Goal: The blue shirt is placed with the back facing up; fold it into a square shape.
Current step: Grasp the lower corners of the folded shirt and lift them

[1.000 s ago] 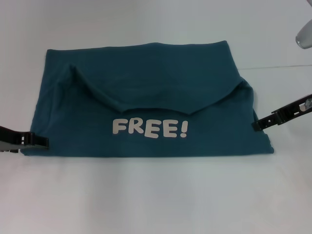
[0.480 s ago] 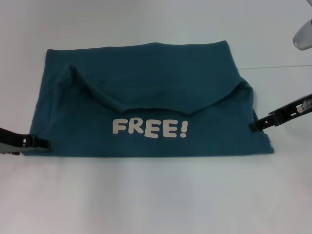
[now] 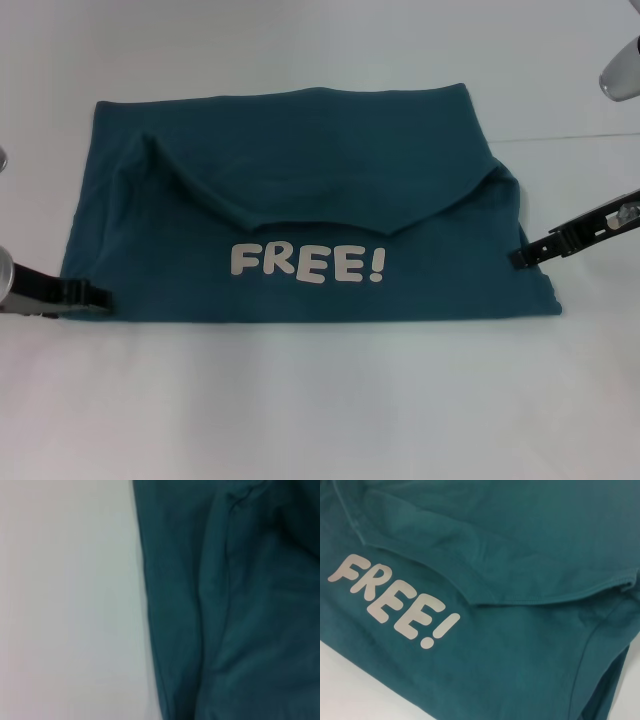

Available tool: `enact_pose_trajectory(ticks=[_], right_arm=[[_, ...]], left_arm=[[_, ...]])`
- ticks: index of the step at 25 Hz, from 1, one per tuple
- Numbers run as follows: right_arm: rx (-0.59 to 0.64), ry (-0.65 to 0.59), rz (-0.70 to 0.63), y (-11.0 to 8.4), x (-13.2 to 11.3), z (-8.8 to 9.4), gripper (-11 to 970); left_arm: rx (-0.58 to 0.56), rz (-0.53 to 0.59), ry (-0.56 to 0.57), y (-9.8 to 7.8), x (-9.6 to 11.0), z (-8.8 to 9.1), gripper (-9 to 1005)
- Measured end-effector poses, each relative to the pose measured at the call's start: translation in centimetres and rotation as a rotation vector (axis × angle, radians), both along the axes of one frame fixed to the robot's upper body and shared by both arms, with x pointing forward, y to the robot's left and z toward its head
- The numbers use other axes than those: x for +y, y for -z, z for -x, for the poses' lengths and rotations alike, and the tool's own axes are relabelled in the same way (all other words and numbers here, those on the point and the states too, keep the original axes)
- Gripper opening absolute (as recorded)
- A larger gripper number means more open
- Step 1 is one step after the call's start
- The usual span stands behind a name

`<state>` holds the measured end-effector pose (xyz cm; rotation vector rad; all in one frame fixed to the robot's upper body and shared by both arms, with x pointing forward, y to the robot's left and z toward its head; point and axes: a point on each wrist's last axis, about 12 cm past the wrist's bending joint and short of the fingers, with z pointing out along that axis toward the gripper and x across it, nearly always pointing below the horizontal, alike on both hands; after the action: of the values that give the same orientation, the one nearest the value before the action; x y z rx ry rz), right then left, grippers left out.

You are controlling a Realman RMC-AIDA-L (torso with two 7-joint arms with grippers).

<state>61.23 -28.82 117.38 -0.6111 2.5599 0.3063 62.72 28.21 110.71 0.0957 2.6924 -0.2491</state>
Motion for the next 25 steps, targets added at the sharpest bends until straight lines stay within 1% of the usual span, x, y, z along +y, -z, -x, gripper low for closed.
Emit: enact_pose_trajectory(ticks=[2, 8, 11, 14, 20, 23, 25], right_arm=[[0.000, -0.001, 0.000, 0.0, 0.0, 0.0, 891], [0.002, 0.004, -0.003, 0.1, -0.1, 0.1, 890], [0.008, 0.013, -0.006, 0.3, -0.3, 0.2, 889], [0.021, 0.034, -0.010, 0.2, -0.5, 0.4, 888], [0.070, 0.105, -0.006, -1.0, -1.4, 1.2, 886], [0.126, 0.145, 0.011, -0.9, -1.9, 1.8, 885], [0.148, 0.160, 0.011, -0.5, -2.0, 2.2, 885]], left_arm=[[-0.007, -0.002, 0.008, -0.1, -0.2, -0.1, 821], [-0.022, -0.009, 0.033, -0.4, -0.7, -0.5, 627], [-0.029, -0.015, 0.045, -0.3, -0.8, -0.6, 385], [-0.040, -0.025, 0.058, -0.2, -0.9, -0.7, 324], [-0.045, -0.037, 0.080, -0.1, -1.0, -0.8, 201], [-0.043, -0.044, 0.091, -0.1, -1.2, -0.8, 139], [-0.044, -0.048, 0.100, 0.1, -1.4, -0.7, 96]])
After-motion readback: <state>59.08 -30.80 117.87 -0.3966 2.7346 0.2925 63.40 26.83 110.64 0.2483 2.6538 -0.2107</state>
